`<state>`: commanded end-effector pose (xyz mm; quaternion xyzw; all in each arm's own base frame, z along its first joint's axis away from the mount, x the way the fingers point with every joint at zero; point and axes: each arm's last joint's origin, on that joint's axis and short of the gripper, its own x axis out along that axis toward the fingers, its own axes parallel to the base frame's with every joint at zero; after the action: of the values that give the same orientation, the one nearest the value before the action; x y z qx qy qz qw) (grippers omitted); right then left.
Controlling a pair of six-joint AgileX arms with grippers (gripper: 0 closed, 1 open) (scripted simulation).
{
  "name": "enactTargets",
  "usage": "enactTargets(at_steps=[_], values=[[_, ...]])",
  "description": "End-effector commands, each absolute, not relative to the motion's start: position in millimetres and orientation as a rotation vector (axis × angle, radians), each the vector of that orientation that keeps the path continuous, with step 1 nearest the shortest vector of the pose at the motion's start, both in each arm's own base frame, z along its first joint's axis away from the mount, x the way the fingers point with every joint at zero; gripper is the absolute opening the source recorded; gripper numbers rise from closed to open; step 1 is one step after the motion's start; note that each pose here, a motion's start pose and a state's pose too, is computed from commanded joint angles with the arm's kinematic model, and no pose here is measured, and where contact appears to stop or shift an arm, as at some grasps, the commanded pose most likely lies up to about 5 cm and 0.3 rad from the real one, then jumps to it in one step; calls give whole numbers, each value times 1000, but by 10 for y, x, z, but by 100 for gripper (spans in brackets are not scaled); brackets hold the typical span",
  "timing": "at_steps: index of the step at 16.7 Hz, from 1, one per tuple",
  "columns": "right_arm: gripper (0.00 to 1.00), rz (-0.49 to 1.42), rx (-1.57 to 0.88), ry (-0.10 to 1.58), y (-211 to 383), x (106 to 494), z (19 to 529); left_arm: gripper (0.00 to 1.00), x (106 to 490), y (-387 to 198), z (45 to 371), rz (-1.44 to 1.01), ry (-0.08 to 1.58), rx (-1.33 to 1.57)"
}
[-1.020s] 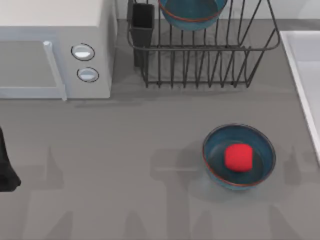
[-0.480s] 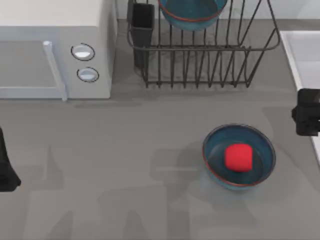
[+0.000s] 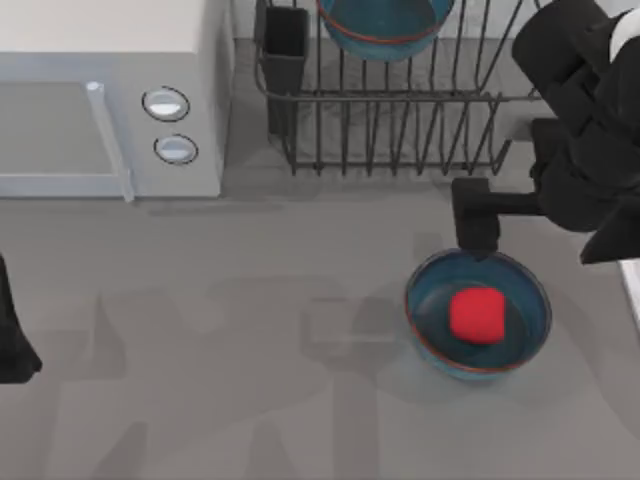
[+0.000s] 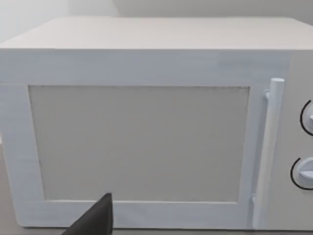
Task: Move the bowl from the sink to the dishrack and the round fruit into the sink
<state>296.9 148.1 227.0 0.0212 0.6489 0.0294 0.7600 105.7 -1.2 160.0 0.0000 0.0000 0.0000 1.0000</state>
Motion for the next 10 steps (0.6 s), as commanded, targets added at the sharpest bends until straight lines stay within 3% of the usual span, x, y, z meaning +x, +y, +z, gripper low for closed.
enactTargets(at_steps=[5,10], values=[[100,6,6,1547,1794,3197,2042,100,1057,-12,1600,0,0,0],[100,-8,8,1571,1817,3222,2000,100,1057,-12,1600,0,0,0]])
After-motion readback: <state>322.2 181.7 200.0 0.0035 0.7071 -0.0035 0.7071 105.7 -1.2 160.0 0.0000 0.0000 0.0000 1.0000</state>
